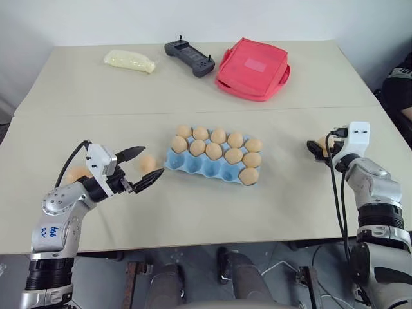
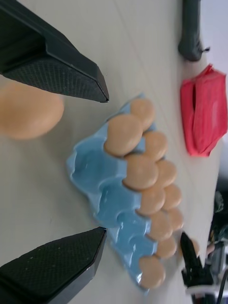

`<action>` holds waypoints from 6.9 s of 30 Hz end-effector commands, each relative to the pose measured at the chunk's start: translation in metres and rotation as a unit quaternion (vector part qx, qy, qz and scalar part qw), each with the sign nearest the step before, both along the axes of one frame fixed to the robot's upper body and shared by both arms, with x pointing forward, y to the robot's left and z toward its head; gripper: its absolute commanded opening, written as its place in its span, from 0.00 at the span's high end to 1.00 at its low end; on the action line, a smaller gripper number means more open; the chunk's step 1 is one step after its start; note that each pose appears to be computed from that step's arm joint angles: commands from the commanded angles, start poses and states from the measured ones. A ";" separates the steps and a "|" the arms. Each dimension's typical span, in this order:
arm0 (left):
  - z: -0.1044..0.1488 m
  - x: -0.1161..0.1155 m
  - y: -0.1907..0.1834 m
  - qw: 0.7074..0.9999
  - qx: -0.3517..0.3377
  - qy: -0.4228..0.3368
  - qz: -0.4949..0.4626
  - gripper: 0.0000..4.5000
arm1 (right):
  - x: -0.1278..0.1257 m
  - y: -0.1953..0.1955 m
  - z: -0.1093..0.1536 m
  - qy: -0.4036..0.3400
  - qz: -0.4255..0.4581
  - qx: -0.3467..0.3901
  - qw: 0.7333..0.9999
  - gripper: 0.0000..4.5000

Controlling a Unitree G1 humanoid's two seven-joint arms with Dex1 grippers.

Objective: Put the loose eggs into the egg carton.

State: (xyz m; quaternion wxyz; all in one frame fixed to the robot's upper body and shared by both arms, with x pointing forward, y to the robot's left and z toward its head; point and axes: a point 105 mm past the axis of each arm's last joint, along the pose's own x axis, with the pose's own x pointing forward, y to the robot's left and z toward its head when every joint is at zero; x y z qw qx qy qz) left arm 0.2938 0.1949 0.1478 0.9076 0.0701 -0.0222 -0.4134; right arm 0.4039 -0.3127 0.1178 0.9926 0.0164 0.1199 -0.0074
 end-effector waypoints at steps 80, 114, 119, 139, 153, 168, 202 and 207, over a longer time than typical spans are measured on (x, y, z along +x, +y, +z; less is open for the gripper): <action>0.022 -0.064 0.023 0.930 -0.065 -0.031 0.360 0.00 | -0.107 0.172 0.073 -0.061 0.719 -0.116 0.682 0.00; -0.018 0.026 0.002 0.936 -0.039 0.063 0.345 0.00 | -0.109 0.186 0.072 -0.076 0.685 -0.110 0.717 0.00; -0.027 0.033 0.000 0.937 -0.018 0.085 0.339 0.00 | -0.110 0.185 0.071 -0.077 0.678 -0.111 0.722 0.00; 0.044 0.039 -0.030 0.963 -0.089 0.007 0.254 0.65 | -0.107 0.179 0.076 -0.088 0.656 -0.116 0.740 0.00; 0.046 0.040 -0.132 0.996 -0.067 0.056 -0.025 0.65 | -0.116 0.168 0.078 -0.101 0.629 -0.122 0.761 0.00; 0.018 0.042 -0.161 0.990 -0.018 0.094 -0.106 0.65 | -0.128 0.157 0.075 -0.101 0.588 -0.129 0.792 0.00; 0.012 -0.037 0.027 0.970 -0.024 0.062 0.235 0.00 | -0.107 0.175 0.072 -0.107 0.636 -0.111 0.756 0.00; -0.002 -0.070 0.045 0.954 -0.035 0.079 0.286 0.00 | -0.101 0.180 0.073 -0.104 0.654 -0.110 0.741 0.00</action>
